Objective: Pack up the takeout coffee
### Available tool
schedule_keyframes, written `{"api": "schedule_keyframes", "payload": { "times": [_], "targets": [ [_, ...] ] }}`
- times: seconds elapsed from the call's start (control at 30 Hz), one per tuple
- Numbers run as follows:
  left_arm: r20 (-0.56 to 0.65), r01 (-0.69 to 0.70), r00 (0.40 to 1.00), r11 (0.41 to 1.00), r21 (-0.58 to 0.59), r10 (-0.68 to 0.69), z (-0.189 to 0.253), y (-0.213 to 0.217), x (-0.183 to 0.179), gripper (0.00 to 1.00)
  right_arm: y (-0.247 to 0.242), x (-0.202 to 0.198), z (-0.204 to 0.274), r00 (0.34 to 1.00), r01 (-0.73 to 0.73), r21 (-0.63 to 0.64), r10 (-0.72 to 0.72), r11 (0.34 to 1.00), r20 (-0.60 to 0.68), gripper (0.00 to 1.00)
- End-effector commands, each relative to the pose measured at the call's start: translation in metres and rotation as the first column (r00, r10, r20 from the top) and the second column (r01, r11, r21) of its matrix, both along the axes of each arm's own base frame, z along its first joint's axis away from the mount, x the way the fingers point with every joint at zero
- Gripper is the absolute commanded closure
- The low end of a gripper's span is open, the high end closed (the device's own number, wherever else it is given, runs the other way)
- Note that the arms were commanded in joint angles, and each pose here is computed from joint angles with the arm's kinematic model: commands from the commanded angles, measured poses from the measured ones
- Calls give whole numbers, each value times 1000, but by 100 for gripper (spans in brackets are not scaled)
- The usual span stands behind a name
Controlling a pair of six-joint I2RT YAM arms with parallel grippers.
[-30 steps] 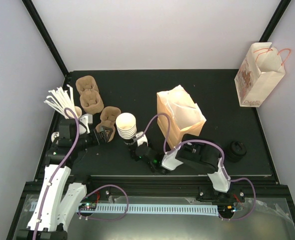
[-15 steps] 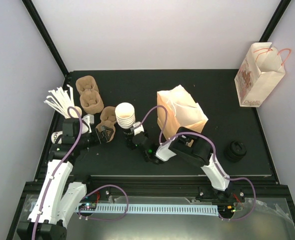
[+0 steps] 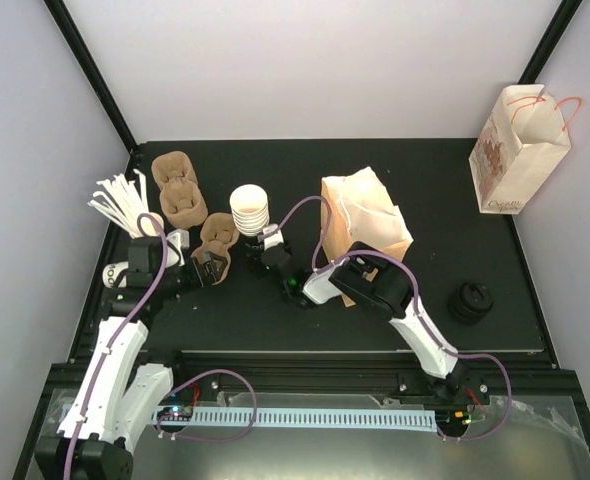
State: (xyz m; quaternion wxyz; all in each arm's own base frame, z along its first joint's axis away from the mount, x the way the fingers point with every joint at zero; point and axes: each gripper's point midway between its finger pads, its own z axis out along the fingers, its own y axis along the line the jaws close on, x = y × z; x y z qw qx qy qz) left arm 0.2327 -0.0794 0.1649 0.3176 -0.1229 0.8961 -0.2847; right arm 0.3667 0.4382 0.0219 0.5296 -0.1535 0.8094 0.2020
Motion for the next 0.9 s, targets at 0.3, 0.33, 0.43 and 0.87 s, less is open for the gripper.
{"api": "schedule_keyframes", "payload": {
  "times": [0.3,0.33,0.43,0.87],
  "targets": [
    [16,-19,1000,1000,-18,19,-9,-1,9,2,-17,-3,-65,992,-34,-119,19,992,-123,22],
    [17,-18,1000,1000,-20,18,-10,-1,9,2,-15,-5,-63,991,-50,-111,36,993,-126,21],
    [22,-22,1000,999,-24,22,-14,-1,10,3,-19,-16,-61,989,-84,-121,68,989,-131,19],
    [46,-48,998,999,-4,48,-36,3,17,18,-42,-78,-4,984,-163,-61,158,985,-85,0]
  ]
}}
